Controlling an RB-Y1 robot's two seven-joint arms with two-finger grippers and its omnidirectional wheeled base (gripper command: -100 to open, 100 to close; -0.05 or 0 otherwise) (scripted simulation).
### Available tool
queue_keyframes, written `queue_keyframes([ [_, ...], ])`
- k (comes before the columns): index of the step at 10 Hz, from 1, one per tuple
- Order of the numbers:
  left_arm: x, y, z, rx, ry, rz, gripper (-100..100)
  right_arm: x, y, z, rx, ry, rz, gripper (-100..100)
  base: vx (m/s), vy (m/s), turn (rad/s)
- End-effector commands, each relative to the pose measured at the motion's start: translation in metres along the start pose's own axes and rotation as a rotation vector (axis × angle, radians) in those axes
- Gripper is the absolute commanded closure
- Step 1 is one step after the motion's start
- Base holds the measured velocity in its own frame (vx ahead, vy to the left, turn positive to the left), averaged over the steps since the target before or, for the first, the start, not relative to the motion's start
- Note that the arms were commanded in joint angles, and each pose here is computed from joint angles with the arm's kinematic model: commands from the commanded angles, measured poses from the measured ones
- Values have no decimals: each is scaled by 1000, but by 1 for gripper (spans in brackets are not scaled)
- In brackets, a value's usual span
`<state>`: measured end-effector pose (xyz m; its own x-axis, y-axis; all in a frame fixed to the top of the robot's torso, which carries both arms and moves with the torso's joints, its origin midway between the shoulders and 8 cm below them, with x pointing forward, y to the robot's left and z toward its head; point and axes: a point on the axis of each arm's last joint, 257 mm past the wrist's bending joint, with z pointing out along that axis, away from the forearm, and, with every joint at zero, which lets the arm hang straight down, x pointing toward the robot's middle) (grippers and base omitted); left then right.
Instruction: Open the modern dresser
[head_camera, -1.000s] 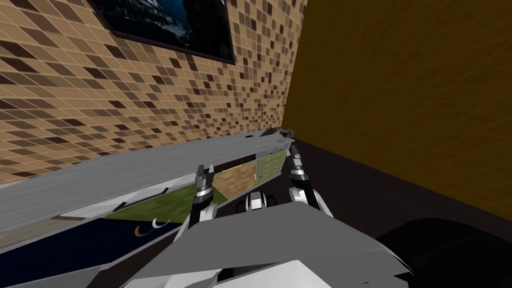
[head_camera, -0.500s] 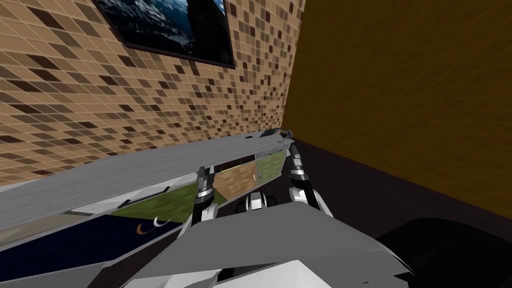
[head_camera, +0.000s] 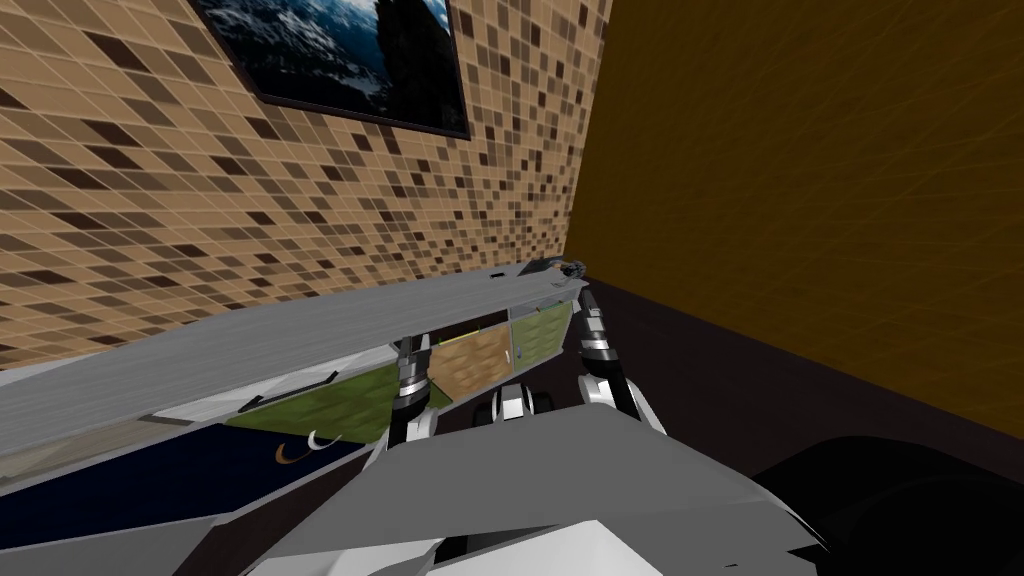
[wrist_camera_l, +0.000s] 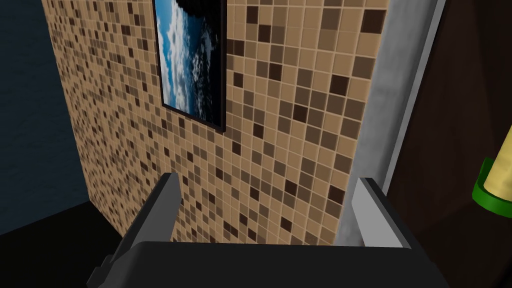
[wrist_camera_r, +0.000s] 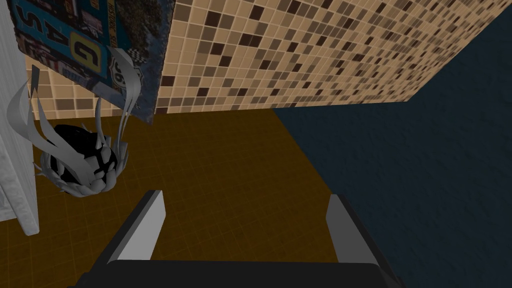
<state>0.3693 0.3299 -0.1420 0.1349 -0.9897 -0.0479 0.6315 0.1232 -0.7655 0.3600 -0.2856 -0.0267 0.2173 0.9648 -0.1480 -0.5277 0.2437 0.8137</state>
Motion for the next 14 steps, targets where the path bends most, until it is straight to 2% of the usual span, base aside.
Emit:
queue_keyframes([
  [1,-1,15,-14,-34,-5,-7,-100,0,0,0,0,0,0,0,3,-37,36],
  [6,-4,34,-31,-69,-16,-9,-100,0,0,0,0,0,0,0,6,-43,21],
  [7,-4,35,-32,-61,-19,-12,-100,0,0,0,0,0,0,0,14,-35,28],
  [8,-5,41,-37,-80,-21,-11,-100,0,0,0,0,0,0,0,11,-35,14],
  [10,-5,47,-44,-89,-27,-14,-100,0,0,0,0,0,0,0,7,-38,23],
  [14,-2,65,-65,-119,-56,-33,-100,0,0,0,0,0,0,0,12,-49,31],
])
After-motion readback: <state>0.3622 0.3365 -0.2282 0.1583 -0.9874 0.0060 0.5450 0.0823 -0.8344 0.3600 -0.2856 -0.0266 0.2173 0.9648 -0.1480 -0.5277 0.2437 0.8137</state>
